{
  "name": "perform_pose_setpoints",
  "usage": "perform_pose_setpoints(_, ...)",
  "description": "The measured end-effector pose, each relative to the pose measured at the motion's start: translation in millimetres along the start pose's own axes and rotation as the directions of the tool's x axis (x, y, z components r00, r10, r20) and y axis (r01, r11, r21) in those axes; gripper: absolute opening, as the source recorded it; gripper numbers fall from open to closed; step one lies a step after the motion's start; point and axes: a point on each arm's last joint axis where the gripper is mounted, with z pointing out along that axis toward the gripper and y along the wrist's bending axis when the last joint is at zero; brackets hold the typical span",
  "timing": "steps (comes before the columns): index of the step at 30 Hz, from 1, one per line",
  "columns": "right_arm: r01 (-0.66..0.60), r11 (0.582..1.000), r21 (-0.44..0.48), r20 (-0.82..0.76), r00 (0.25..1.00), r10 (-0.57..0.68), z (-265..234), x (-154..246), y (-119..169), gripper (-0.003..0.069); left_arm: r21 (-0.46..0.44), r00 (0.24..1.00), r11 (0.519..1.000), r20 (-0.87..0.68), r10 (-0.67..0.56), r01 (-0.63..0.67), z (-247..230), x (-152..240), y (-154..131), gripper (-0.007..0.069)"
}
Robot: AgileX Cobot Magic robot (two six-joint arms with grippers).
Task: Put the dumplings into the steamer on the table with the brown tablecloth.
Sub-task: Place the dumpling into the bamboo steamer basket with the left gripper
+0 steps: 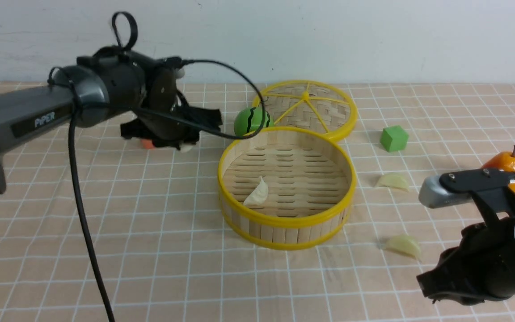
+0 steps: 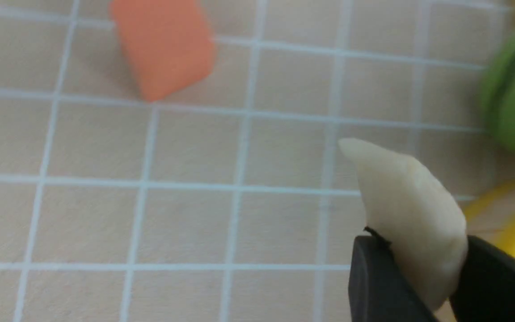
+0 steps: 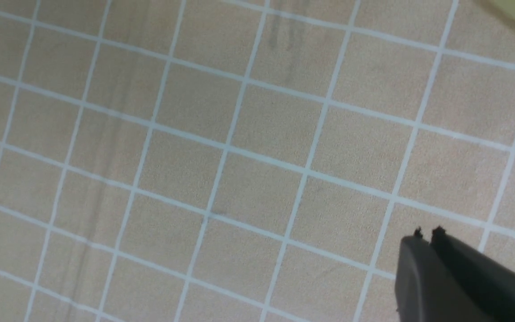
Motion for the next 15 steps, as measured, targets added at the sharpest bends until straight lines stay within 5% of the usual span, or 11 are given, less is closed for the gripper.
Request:
perform_pose_setpoints(6, 0.002, 1.0, 0.002, 0.002, 1.0, -0.002, 0, 0, 0, 0.0031, 0.117, 0.975, 0.968, 0.036, 0.22, -0.223, -13, 18, -56, 0.0206)
perform_pose_setpoints(12, 0.0, 1.0, 0.0, 0.001, 1.0, 0.0, 0, 0, 0, 0.0031, 0.124, 0.957, 0.949, 0.037, 0.288, -0.29, 31, 39, -62, 0.0207)
perform_pose_setpoints(15, -0.003, 1.0, -0.003, 0.0, 1.0, 0.003, 0, 0, 0, 0.0031, 0.126, 0.955, 0.947, 0.043, 0.293, -0.296, 38, 43, -62, 0.028)
